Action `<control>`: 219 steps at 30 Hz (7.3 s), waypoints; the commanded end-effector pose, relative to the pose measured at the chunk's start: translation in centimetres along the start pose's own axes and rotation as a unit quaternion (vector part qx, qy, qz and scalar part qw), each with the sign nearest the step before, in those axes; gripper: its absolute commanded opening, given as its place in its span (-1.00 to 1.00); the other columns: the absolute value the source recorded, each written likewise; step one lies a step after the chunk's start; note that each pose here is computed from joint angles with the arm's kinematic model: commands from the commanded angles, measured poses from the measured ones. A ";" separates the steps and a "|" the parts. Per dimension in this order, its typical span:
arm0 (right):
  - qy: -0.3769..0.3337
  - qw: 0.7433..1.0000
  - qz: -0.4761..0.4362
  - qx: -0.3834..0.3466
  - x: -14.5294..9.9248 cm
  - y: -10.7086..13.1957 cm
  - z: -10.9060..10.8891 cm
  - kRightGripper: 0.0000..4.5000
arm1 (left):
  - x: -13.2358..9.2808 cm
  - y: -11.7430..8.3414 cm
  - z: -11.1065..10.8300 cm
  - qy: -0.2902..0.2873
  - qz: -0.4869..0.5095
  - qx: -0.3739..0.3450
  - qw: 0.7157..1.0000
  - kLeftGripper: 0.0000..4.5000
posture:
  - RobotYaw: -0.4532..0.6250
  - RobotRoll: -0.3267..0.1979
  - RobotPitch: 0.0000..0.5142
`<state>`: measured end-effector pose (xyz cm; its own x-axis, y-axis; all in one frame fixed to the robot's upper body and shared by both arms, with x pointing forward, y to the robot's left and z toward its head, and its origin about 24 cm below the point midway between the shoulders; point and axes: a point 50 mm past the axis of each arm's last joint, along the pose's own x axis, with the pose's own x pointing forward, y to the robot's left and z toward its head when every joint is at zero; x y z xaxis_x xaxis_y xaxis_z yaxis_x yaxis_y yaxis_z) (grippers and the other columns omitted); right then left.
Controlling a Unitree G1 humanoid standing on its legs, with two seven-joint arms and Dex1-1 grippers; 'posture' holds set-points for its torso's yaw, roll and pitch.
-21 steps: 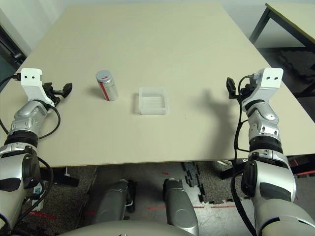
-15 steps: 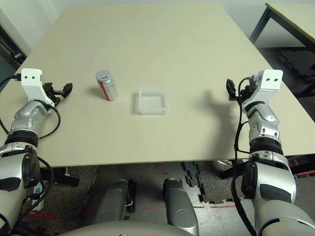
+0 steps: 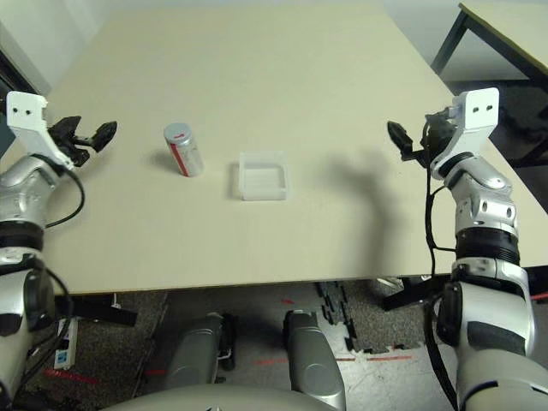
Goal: Pour the medicine from the bottle into the box.
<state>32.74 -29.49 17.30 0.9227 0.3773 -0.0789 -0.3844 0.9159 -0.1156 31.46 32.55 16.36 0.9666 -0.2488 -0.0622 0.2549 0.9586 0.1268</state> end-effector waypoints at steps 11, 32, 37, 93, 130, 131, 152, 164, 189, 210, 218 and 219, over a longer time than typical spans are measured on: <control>0.086 0.979 0.187 0.007 0.9 7.9 0.6 1.00 | 1.9 -7.5 0.0 0.009 -0.169 -0.008 0.986 0.97 | -0.05 0.25 -0.53; 0.068 0.974 0.218 -0.007 2.7 10.0 0.8 1.00 | 7.7 -9.7 -2.6 0.010 -0.166 -0.009 0.986 0.97 | -0.20 0.25 -0.55; 0.064 0.975 0.211 -0.005 2.6 9.9 0.7 1.00 | 8.4 -10.5 -3.2 0.017 -0.172 -0.009 0.985 0.97 | -0.23 0.25 -0.56; -0.038 0.891 0.446 -0.078 5.9 18.1 10.7 1.00 | 6.4 -17.8 4.7 0.036 -0.541 0.065 0.838 0.21 | -0.06 0.25 -0.68; -0.072 0.702 0.706 -0.060 8.4 20.0 14.4 0.15 | 1.9 -24.1 9.2 -0.018 -0.678 0.125 0.724 0.21 | 0.19 0.25 -0.49; -0.072 0.703 0.705 -0.061 8.6 20.0 14.4 0.15 | 1.8 -24.2 9.2 -0.018 -0.680 0.124 0.723 0.21 | 0.19 0.25 -0.49; -0.007 0.801 0.592 -0.092 6.4 12.5 12.0 0.83 | 3.4 -22.2 8.6 -0.012 -0.628 0.109 0.770 0.21 | 0.01 0.25 -0.49; 0.009 0.865 0.496 -0.074 3.5 11.8 11.1 1.00 | 5.2 -19.5 7.5 -0.007 -0.557 0.107 0.824 0.21 | -0.03 0.25 -0.58; 0.016 0.900 0.424 -0.104 7.6 19.2 11.0 1.00 | 8.2 -17.5 4.5 0.035 -0.486 0.109 0.866 0.21 | -0.01 0.25 -0.62; 0.013 0.910 0.389 -0.143 9.5 19.3 10.1 1.00 | 8.3 -18.4 4.4 0.034 -0.500 0.105 0.859 0.21 | -0.02 0.25 -0.61; 0.023 0.922 0.362 -0.138 8.8 17.1 10.0 1.00 | 8.2 -17.8 4.0 0.039 -0.492 0.100 0.864 0.21 | -0.04 0.25 -0.62; 0.024 0.923 0.359 -0.138 8.7 16.9 10.0 1.00 | 8.2 -17.8 3.9 0.040 -0.491 0.100 0.864 0.21 | -0.04 0.25 -0.62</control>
<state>34.02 -7.40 24.55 0.3528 0.8943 -0.2753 -0.9215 0.2809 -0.2683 35.03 12.50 17.46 0.2781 -0.9147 -0.2932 0.9592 0.2483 0.1352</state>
